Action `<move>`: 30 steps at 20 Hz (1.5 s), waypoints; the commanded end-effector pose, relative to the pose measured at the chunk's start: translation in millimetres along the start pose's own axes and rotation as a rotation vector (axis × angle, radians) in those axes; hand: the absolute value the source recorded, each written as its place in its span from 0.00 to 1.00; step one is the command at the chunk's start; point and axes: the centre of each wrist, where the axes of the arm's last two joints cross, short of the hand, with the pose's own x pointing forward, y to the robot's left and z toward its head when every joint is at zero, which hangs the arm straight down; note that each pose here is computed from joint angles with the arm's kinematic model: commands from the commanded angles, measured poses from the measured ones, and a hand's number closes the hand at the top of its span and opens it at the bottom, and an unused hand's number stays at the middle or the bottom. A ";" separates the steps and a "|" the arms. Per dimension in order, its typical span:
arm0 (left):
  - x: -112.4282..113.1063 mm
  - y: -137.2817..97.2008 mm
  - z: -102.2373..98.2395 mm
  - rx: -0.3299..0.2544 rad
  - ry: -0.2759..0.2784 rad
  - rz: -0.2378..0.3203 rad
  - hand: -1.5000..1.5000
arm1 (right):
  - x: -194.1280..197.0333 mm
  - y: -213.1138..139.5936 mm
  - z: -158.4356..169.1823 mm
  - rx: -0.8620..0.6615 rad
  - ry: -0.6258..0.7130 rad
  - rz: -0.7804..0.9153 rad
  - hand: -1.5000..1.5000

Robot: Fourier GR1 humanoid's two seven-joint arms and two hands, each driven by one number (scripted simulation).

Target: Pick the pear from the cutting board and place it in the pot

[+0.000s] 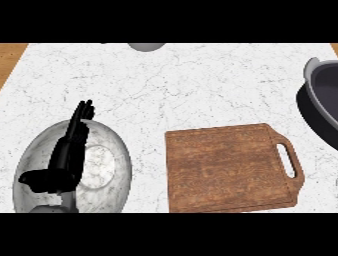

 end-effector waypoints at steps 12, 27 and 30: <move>-1.8 -0.8 -4.4 0.027 0.002 -0.001 0.50 | -8.0 -22.4 -4.1 -0.292 -0.131 -0.808 0.00; -1.7 9.4 -17.3 0.014 0.011 -0.015 0.50 | -132.6 -24.4 -39.0 -0.365 -0.172 -0.901 0.00; -5.7 -0.5 -6.3 0.032 0.021 -0.009 0.50 | -171.2 -16.9 -45.1 -0.391 -0.164 -0.909 0.00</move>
